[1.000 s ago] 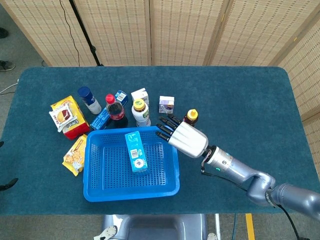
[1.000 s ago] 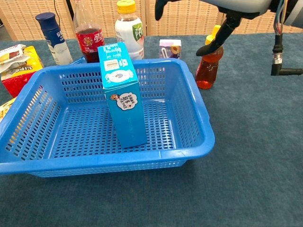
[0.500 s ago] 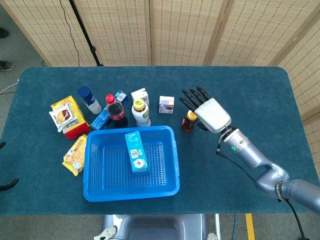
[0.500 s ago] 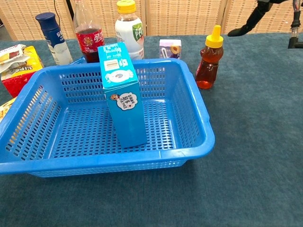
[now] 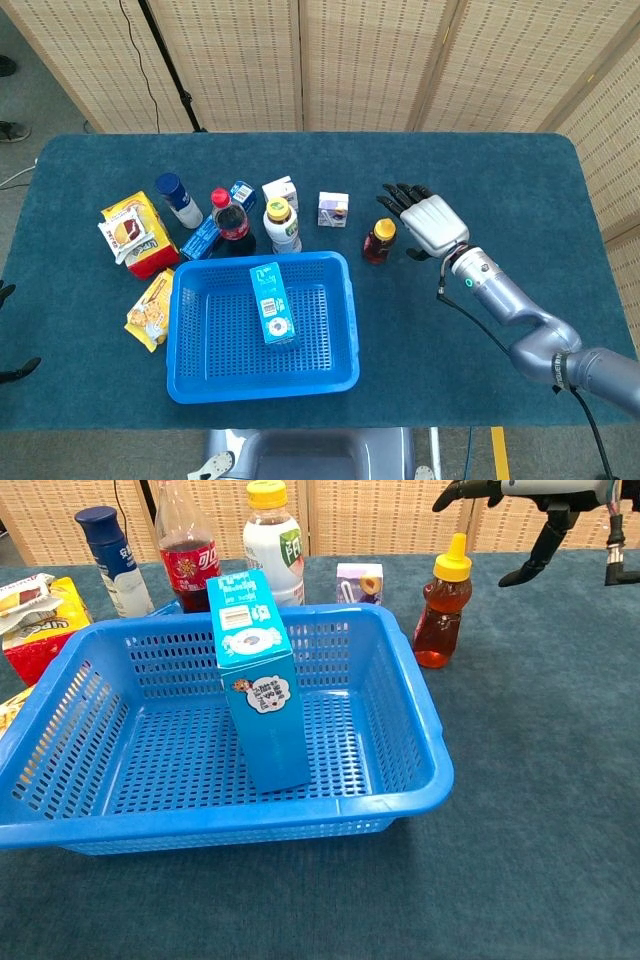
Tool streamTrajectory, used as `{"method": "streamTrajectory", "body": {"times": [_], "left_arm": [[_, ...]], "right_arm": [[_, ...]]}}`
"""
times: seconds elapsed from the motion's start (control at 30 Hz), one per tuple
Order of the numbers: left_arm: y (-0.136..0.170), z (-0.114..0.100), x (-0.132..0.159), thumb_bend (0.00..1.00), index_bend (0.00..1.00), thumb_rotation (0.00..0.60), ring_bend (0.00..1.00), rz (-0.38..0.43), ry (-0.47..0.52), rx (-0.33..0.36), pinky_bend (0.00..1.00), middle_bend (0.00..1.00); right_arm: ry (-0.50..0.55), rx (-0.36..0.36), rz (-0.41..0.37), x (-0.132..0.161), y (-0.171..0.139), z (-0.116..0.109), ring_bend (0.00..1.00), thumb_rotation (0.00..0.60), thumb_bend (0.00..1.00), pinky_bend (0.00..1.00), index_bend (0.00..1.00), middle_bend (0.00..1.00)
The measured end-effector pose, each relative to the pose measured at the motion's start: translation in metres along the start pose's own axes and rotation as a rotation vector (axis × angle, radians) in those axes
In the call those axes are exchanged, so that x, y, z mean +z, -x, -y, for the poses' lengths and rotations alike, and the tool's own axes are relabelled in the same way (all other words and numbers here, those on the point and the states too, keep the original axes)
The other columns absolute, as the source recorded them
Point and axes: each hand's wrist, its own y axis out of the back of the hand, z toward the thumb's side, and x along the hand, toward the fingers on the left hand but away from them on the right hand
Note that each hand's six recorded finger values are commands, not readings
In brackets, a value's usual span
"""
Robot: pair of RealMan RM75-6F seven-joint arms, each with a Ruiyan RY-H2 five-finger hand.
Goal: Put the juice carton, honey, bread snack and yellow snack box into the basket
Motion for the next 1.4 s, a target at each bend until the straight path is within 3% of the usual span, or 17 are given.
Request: {"method": "streamTrajectory", "body": {"times": [0.2,0.47,0.57,0.7,0.8,0.93,1.4], "left_arm": [[-0.002,0.002,-0.002,0.14,0.0,0.6,0.0,-0.012,-0.001,-0.004,0.0,0.0],[-0.006,0.005,-0.003,0.14,0.0,0.6,0.0,-0.027,-0.004,-0.021,0.0,0.0],[-0.009,0.006,-0.004,0.14,0.0,0.6,0.0,-0.036,-0.006,-0.027,0.0,0.0],[-0.01,0.008,-0.003,0.14,0.0,0.6,0.0,-0.037,-0.009,-0.032,0.0,0.0],[-0.01,0.009,-0.001,0.14,0.0,0.6,0.0,-0.036,-0.011,-0.036,0.0,0.0],[-0.009,0.01,0.001,0.14,0.0,0.6,0.0,-0.028,-0.011,-0.041,0.0,0.0],[-0.004,0.008,0.004,0.14,0.0,0.6,0.0,-0.008,-0.007,-0.037,0.0,0.0]], "right_arm": [[0.127,0.029,-0.005,0.008,0.012,0.01,0.01,0.6,0.26,0.29,0.03,0.0],[0.219,0.08,0.004,0.014,0.029,0.03,0.11,0.6,0.26,0.34,0.11,0.06],[0.243,0.08,0.021,0.009,0.035,0.035,0.22,0.6,0.26,0.4,0.2,0.16],[0.302,0.042,0.037,0.004,0.041,0.038,0.46,0.6,0.35,0.55,0.44,0.41],[0.326,0.002,0.032,0.001,0.042,0.035,0.56,0.6,0.48,0.62,0.57,0.52],[0.352,-0.026,0.014,0.002,0.039,0.032,0.63,0.6,0.54,0.66,0.65,0.6],[0.395,-0.174,-0.071,-0.006,-0.001,-0.022,0.65,0.6,0.54,0.67,0.65,0.62]]}}
